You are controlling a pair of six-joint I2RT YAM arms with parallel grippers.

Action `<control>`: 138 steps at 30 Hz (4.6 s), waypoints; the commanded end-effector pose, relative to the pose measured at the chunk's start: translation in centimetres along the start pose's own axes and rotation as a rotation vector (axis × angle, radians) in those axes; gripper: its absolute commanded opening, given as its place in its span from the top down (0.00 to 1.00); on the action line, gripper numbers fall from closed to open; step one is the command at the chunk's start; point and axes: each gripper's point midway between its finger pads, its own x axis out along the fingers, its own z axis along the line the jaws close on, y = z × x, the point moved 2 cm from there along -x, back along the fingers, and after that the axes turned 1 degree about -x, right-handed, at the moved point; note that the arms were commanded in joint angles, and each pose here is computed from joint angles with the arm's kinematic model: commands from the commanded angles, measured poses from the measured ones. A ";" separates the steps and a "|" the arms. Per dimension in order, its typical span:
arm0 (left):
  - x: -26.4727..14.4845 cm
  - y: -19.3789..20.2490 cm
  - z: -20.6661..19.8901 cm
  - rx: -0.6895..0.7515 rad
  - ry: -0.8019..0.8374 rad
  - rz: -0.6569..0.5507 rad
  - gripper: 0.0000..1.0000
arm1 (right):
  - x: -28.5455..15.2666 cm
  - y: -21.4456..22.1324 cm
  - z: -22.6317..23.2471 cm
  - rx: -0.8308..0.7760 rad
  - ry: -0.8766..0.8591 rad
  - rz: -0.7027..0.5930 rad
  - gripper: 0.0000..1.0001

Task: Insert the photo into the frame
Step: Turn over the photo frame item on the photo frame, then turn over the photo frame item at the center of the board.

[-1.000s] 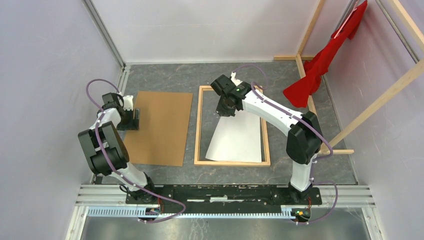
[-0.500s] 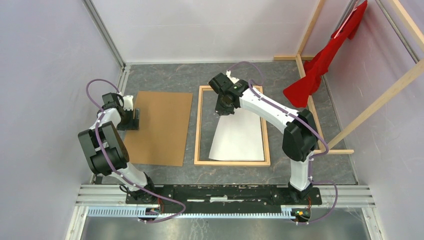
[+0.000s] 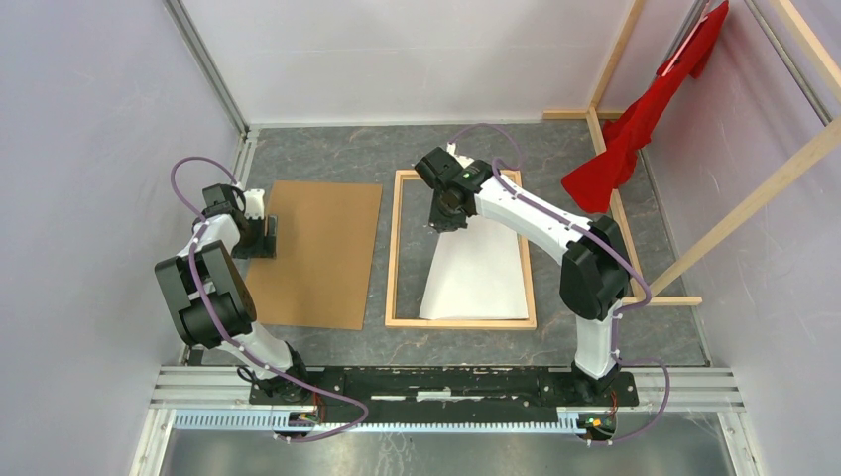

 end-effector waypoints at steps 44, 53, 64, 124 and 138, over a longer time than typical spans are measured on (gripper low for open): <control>-1.3 -1.1 0.3 0.037 -0.025 -0.055 0.06 | -2.0 -2.0 -0.2 -0.079 -0.092 -0.123 0.02; -1.6 -1.1 0.5 0.044 -0.032 -0.056 0.00 | -1.7 -1.9 -0.2 -0.064 -0.152 -0.129 0.02; -1.4 -0.9 0.5 0.050 -0.034 -0.043 0.00 | -1.3 -2.1 0.5 -0.057 -0.313 -0.157 0.02; 0.3 -1.8 7.8 -0.087 -0.342 -0.036 0.35 | 5.4 7.7 16.8 -0.186 -0.444 -0.080 0.04; 3.7 1.3 5.3 -0.081 -0.219 0.040 0.36 | 8.9 10.0 15.8 -0.149 -0.366 -0.035 0.05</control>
